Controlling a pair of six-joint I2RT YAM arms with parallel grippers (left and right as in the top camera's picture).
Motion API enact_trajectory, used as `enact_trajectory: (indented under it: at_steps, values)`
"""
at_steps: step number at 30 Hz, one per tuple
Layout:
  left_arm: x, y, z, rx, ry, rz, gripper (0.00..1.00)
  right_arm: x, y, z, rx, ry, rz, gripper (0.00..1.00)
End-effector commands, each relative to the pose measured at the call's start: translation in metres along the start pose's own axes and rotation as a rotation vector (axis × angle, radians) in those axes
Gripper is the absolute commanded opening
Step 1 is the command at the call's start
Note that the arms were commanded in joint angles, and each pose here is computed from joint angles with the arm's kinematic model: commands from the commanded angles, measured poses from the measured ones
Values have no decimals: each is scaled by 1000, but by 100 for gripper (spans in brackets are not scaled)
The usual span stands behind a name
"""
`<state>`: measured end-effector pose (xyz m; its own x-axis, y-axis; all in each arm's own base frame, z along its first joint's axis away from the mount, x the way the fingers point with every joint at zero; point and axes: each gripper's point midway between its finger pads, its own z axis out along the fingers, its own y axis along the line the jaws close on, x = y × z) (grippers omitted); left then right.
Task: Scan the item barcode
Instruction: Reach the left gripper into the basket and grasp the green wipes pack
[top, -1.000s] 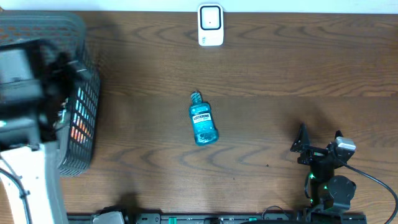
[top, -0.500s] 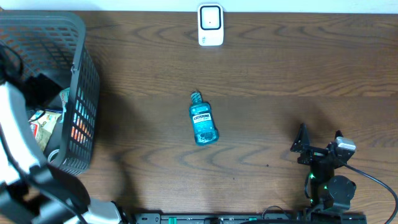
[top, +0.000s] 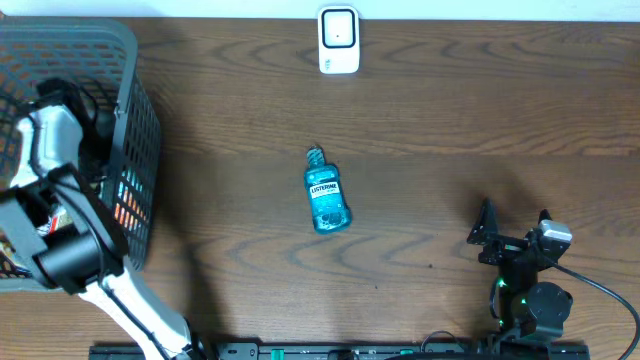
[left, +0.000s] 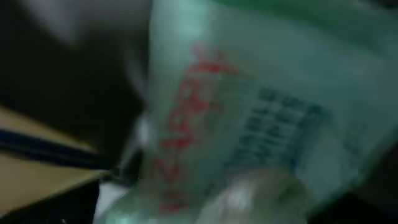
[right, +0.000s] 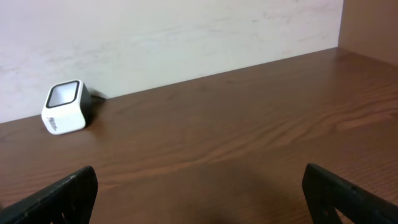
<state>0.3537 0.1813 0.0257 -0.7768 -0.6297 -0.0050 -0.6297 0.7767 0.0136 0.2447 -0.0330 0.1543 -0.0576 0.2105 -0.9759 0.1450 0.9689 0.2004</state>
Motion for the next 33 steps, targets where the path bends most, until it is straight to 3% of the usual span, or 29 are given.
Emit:
enact_trajectory:
  at_steps: [1,4,8,15,22,28,33]
  values:
    - [15,6,34,-46,100,29,83,1,1,0,-2,3,7,99]
    - [22,7,42,-54,140,30,50,1,1,0,-2,2,7,99]
    - [20,10,30,-58,125,26,36,1,1,0,-2,3,7,99]
    - [1,19,-42,-38,-42,-16,34,1,1,0,-2,3,7,99]
    - [7,37,-193,71,-436,-229,34,1,1,0,-2,3,7,99]
    - [60,26,-324,358,-780,-374,34,1,1,0,-2,3,7,99]
    - [114,-26,-399,684,-919,-217,34,1,1,0,-2,3,7,99]
